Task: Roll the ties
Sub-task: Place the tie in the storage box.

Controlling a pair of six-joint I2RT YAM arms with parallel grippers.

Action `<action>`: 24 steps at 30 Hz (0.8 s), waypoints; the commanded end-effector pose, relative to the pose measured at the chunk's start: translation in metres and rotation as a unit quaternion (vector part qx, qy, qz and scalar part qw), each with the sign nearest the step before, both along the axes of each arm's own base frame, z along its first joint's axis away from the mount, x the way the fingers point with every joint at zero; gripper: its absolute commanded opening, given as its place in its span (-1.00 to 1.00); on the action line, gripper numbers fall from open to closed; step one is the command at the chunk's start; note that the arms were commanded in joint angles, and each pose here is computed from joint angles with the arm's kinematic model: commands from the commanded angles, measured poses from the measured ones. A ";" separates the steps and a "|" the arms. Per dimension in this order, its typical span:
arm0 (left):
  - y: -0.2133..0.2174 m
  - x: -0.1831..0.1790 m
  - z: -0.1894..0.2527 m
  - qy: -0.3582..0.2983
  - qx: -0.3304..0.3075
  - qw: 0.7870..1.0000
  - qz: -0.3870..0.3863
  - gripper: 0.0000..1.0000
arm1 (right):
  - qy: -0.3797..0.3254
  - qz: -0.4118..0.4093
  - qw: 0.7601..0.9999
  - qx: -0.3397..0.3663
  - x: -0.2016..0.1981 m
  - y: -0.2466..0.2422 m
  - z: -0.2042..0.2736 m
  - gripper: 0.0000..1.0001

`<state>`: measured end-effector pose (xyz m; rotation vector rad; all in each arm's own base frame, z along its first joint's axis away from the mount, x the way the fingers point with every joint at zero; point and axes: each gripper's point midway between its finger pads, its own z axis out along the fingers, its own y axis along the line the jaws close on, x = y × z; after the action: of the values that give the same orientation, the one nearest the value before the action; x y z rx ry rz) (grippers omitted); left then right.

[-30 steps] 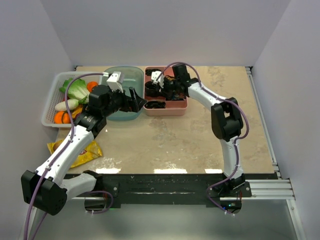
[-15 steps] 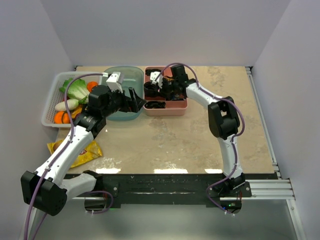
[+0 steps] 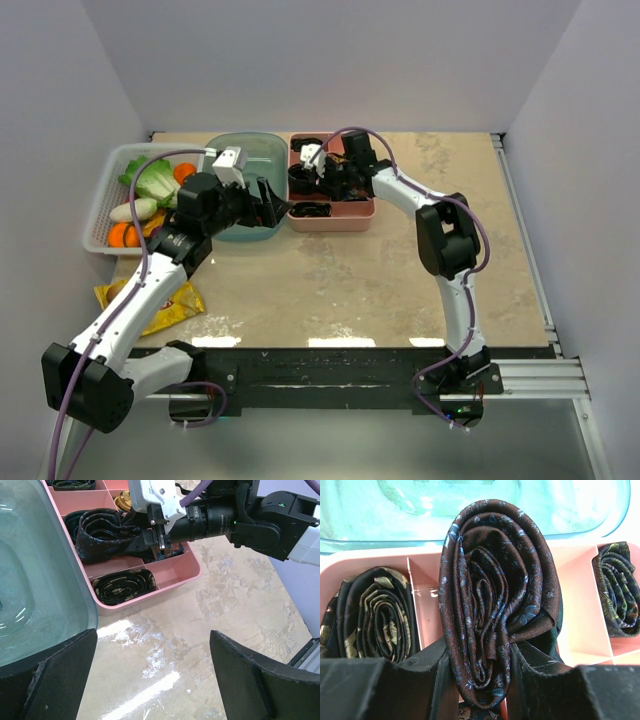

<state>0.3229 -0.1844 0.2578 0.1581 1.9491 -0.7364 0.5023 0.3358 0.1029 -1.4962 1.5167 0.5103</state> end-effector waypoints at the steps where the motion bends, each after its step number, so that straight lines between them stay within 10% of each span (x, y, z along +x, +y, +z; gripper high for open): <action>1: 0.002 0.002 0.007 -0.019 -0.004 1.000 0.000 0.99 | -0.014 -0.037 0.999 -0.008 0.004 -0.013 0.011 -1.00; 24: 0.004 -0.002 -0.001 -0.013 -0.005 1.000 0.002 1.00 | 0.027 -0.045 0.999 -0.004 -0.017 -0.019 0.005 -1.00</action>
<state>0.3182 -0.1829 0.2468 0.1558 1.9700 -0.7346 0.4942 0.3263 0.1008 -1.4402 1.5676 0.4891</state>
